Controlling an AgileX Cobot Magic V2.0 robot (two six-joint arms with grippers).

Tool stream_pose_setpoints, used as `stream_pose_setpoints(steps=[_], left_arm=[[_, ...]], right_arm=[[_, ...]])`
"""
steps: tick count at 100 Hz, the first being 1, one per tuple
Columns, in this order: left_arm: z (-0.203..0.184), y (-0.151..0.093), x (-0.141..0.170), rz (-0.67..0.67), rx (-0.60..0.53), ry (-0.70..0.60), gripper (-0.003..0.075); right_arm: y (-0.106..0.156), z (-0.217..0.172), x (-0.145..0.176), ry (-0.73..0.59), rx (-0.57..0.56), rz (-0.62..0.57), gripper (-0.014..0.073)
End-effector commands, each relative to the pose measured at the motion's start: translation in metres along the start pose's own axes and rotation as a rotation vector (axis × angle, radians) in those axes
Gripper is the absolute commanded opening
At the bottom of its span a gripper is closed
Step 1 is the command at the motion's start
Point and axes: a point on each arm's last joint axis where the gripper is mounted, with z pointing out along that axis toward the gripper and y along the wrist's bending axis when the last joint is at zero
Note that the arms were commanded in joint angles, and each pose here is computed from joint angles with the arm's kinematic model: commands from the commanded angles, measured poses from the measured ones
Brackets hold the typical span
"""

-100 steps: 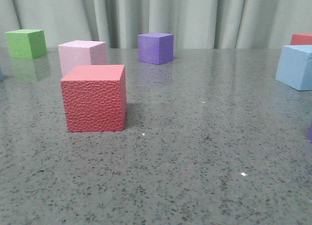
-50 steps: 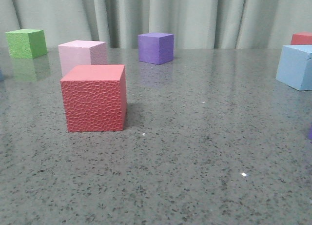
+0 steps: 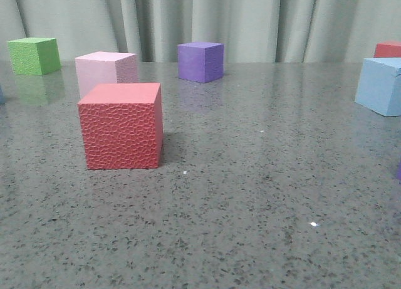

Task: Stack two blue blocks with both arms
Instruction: 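Lower the right gripper over the light blue cube farthest from the robot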

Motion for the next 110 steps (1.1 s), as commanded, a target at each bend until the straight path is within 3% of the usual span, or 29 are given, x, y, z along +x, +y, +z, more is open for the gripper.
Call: stream_pose_setpoints(steps=[1, 51, 110], left_arm=[[-0.007, -0.003, -0.013, 0.0, 0.021, -0.092, 0.065], [-0.007, -0.003, -0.013, 0.0, 0.021, -0.092, 0.065], [-0.007, -0.003, -0.013, 0.0, 0.02, -0.092, 0.0649]], right_arm=[[0.003, 0.007, -0.031, -0.105, 0.008, -0.028, 0.0633], [0.01, 0.082, -0.1, -0.016, 0.021, -0.16, 0.0633], [0.002, 0.15, -0.093, 0.145, -0.038, -0.137, 0.0633]])
